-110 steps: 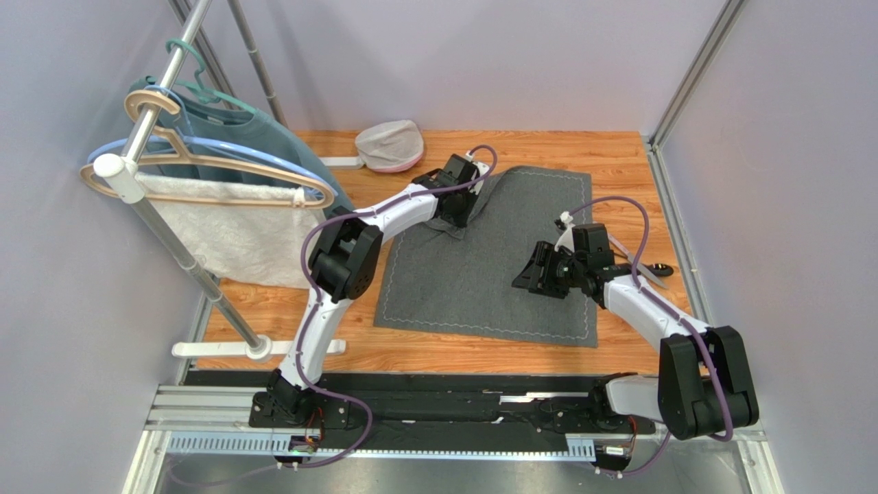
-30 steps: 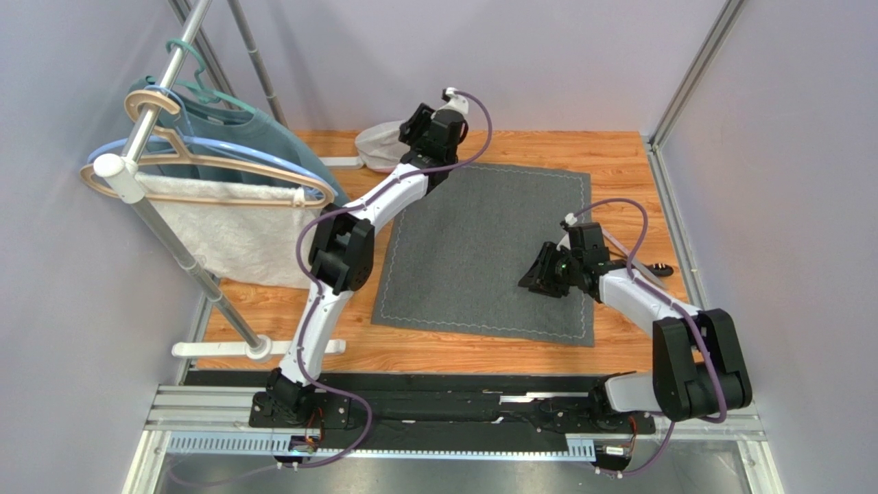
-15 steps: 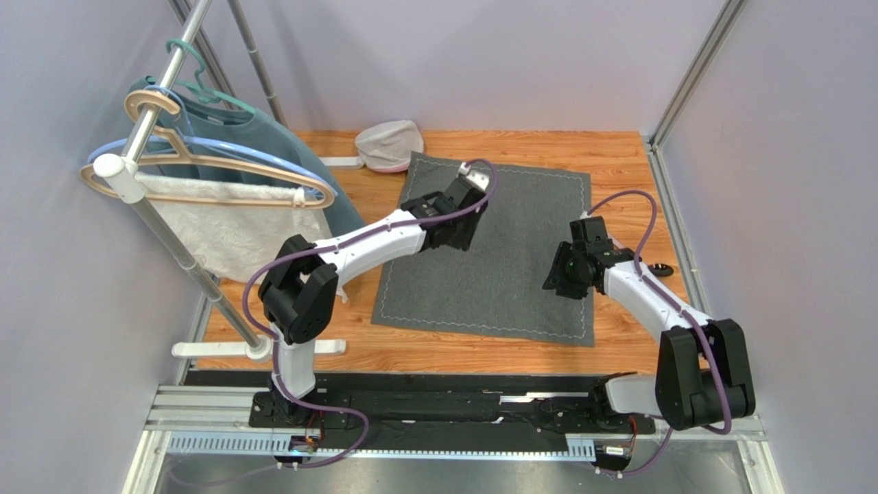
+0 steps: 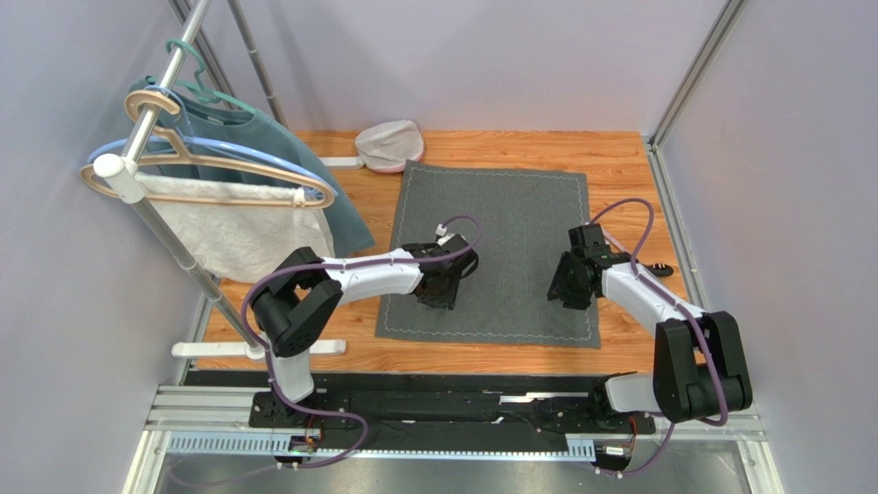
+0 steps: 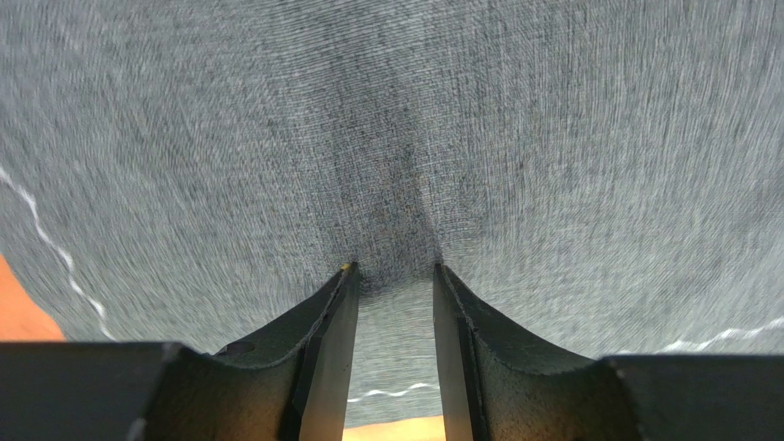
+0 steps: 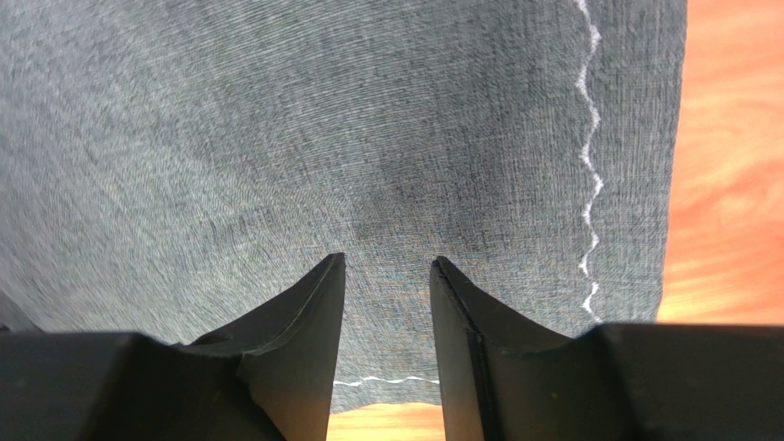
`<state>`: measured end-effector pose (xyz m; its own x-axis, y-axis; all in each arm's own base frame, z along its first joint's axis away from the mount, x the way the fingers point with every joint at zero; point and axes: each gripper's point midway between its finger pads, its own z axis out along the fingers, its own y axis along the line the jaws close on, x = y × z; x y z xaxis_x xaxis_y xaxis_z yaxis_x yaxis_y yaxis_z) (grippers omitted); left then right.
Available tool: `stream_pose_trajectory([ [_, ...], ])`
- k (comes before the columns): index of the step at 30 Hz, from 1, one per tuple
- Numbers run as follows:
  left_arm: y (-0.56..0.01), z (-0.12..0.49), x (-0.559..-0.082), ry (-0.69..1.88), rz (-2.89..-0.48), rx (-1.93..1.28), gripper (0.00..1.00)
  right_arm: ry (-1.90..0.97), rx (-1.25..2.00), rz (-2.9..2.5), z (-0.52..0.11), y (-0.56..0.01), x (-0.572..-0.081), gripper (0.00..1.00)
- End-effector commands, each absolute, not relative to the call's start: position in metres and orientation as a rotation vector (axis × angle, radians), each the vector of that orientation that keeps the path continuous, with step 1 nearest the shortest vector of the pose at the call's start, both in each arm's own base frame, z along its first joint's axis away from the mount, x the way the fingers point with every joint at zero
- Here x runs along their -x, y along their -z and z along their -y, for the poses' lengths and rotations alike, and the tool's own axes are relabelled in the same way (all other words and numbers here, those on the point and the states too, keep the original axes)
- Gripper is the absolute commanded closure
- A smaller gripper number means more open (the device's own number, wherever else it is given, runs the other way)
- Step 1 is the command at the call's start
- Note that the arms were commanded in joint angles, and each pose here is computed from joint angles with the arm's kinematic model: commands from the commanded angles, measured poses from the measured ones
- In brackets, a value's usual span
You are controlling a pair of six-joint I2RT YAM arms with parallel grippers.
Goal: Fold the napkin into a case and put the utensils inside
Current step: Pick up the flattened napkin from the center of the board.
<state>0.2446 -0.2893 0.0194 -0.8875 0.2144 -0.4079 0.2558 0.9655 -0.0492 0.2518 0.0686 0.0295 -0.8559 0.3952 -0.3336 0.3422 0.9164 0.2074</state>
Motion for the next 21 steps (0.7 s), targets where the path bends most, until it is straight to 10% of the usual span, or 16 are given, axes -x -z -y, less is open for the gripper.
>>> stream_pose_trajectory([
  [1, -0.024, 0.295, -0.209, 0.195, -2.727, -0.321, 0.56, -0.201, -0.581, -2.665, -0.062, -0.035, -0.247, 0.56],
  [7, -0.034, 0.289, -0.205, 0.190, -2.674, -0.323, 0.55, -0.248, -0.543, -2.678, -0.065, -0.045, -0.242, 0.51],
  [14, -0.096, 0.286, -0.206, 0.260, -2.604, -0.336, 0.50, -0.101, -0.739, -2.602, -0.037, -0.076, -0.226, 0.22],
  [21, -0.116, 0.273, -0.183, 0.464, -2.510, -0.378, 0.51, 0.012, -1.360, -2.401, 0.007, -0.052, -0.177, 0.37],
])
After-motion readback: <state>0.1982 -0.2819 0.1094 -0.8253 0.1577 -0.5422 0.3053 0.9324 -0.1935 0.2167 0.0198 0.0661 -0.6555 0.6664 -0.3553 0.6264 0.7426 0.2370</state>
